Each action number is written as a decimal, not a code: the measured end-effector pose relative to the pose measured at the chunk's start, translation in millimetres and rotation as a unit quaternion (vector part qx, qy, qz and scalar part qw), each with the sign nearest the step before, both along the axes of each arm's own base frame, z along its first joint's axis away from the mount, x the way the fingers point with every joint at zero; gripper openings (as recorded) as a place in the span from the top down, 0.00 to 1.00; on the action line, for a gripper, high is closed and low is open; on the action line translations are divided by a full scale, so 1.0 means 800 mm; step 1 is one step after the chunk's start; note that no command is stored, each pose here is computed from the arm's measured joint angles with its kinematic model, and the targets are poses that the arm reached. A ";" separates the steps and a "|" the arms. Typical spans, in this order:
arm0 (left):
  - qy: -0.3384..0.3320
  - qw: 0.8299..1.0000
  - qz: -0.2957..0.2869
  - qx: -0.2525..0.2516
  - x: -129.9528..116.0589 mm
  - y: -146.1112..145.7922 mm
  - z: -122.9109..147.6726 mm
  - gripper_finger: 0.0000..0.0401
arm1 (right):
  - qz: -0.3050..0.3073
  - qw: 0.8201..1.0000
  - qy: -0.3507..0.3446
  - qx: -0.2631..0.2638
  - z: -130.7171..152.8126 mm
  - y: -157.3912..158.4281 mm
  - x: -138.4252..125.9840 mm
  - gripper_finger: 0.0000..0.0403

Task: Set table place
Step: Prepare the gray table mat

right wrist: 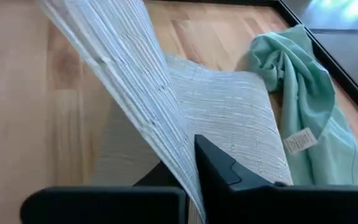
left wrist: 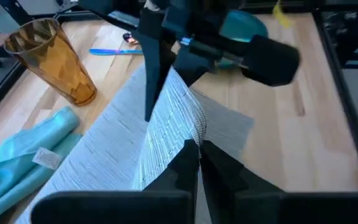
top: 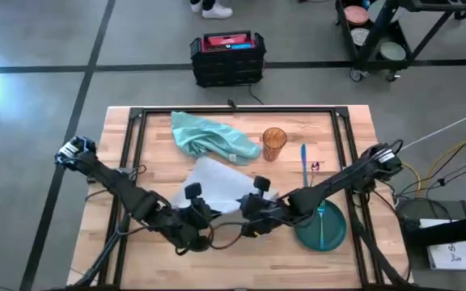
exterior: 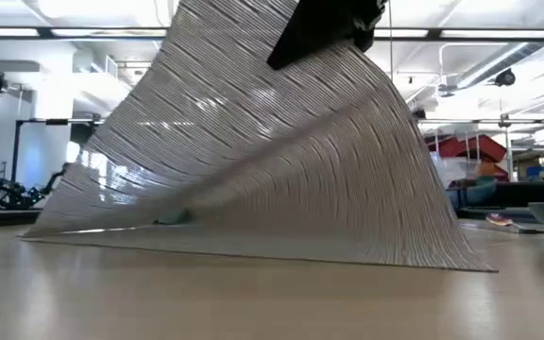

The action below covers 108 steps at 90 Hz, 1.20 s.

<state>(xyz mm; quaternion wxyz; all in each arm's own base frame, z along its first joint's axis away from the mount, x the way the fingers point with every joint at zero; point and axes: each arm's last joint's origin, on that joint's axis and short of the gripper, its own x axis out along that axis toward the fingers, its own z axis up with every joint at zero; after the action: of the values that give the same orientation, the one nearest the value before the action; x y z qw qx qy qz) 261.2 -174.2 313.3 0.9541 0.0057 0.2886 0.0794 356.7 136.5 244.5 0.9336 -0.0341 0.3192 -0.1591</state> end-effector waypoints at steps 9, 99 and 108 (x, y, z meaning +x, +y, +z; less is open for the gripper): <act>0.007 0.999 -0.026 -0.038 -0.016 -0.003 0.011 1.00 | -0.003 1.000 0.014 -0.009 -0.004 -0.003 -0.002 1.00; -0.015 0.990 0.135 -0.042 0.033 -0.048 -0.184 1.00 | -0.028 0.999 -0.016 -0.008 0.005 -0.007 -0.001 1.00; -0.005 0.988 0.149 -0.032 0.039 -0.045 -0.204 1.00 | -0.030 0.999 -0.017 -0.005 0.006 -0.007 -0.001 1.00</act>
<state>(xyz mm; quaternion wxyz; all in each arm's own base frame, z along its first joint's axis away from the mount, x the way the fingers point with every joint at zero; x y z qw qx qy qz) 292.4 -210.2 150.4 0.9327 -0.0685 0.2838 0.2118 356.1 130.9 249.1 0.9336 -0.0265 0.3032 -0.1893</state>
